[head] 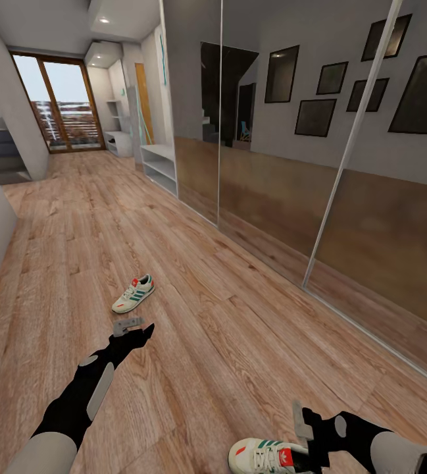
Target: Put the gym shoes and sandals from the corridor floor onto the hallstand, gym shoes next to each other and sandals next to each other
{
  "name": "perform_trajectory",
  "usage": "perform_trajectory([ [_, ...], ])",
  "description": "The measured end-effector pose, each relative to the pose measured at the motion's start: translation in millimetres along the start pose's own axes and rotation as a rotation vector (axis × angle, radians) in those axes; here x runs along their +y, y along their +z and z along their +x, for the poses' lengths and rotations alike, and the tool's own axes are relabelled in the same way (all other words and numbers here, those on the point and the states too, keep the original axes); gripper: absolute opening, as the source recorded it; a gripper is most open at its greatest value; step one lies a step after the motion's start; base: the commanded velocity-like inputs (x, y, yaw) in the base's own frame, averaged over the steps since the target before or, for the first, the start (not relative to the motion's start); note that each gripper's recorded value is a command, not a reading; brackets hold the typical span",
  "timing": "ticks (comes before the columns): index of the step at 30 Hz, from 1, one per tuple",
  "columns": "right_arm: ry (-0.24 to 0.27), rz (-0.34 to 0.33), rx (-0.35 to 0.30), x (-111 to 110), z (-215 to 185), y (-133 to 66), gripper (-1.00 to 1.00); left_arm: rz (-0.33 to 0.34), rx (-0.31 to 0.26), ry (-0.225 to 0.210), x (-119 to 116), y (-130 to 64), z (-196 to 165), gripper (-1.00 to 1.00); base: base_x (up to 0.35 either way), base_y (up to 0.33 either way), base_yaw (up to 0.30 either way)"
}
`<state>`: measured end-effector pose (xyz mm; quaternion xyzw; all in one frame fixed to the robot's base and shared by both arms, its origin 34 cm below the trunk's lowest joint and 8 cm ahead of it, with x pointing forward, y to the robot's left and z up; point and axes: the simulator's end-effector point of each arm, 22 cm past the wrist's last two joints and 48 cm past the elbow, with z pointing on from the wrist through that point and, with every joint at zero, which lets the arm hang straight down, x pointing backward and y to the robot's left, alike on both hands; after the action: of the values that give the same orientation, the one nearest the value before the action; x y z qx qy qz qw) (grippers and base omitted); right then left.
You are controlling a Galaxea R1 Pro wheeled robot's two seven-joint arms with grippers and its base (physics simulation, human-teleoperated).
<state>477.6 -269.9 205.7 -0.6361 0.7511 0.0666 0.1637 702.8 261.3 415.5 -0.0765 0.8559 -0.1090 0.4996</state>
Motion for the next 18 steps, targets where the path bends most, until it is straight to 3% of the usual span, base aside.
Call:
perform_trajectory([
  [3, 0.014, 0.015, -0.008, -9, -6, -1.4, 1.00, 0.000, 0.000, 0.000, 0, 0.0, 0, 1.00, 0.000, 0.000, 0.000],
  [8, 0.086, 0.055, -0.003, -29, -12, -4.4, 1.00, 0.000, 0.000, 0.001, 0, 0.0, 0, 1.00, 0.000, 0.000, 0.000],
  [18, 0.097, 0.053, -0.014, -29, -27, -0.2, 1.00, 0.000, 0.000, 0.000, 0, 0.0, 0, 1.00, 0.000, 0.000, 0.000],
])
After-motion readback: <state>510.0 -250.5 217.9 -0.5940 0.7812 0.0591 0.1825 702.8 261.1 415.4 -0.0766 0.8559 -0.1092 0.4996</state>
